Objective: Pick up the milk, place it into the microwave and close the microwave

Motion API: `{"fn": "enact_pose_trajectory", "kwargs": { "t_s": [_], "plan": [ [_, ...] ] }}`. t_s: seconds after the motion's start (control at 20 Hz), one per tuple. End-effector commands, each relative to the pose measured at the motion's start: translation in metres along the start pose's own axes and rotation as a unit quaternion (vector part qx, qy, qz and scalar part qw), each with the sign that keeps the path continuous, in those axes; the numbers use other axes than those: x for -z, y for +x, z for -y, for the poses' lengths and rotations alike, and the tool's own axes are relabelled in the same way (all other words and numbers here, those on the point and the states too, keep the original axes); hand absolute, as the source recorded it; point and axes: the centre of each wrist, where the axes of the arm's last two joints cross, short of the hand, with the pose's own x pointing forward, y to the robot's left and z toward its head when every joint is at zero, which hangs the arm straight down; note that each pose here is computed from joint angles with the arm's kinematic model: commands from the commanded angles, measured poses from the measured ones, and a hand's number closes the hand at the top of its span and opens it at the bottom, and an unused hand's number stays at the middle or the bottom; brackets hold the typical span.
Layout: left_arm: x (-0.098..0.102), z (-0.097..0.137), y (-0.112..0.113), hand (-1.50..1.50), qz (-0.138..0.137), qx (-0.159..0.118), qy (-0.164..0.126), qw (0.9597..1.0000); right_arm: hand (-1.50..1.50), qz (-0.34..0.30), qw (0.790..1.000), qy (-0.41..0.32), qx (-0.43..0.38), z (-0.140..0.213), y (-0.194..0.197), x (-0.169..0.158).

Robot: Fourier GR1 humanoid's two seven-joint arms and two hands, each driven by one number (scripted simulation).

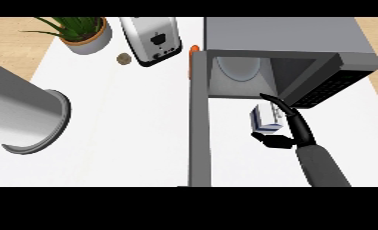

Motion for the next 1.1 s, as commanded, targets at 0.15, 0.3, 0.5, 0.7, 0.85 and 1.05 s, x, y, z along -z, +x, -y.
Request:
{"fn": "enact_pose_trajectory", "kwargs": {
  "t_s": [0.15,0.3,0.5,0.7,0.85,1.05],
  "plan": [
    [-0.001,0.004,0.002,-1.5,-0.007,0.006,-0.008,0.9999,1.5,0.007,0.996,0.004,-0.09,0.012,-0.007,0.004],
    [0.0,-0.005,-0.001,-1.5,0.008,-0.001,-0.001,1.0,1.5,0.005,0.994,0.022,-0.11,0.004,-0.009,0.001],
    [0.002,0.002,-0.003,-1.5,-0.004,-0.015,0.002,0.9999,1.5,0.016,0.993,0.016,-0.114,0.001,-0.012,-0.005],
    [-0.006,-0.015,-0.007,-1.5,0.003,-0.007,-0.011,0.9999,1.5,0.057,0.996,0.006,-0.075,0.004,-0.014,-0.009],
    [-0.006,-0.01,-0.006,-1.5,-0.003,-0.003,0.005,1.0,1.5,0.042,0.995,-0.034,-0.079,0.003,-0.009,0.005],
    [0.003,-0.013,-0.002,-1.5,0.004,-0.005,0.005,1.0,1.5,0.037,0.995,-0.06,-0.075,-0.009,-0.004,0.018]
  ]
}}
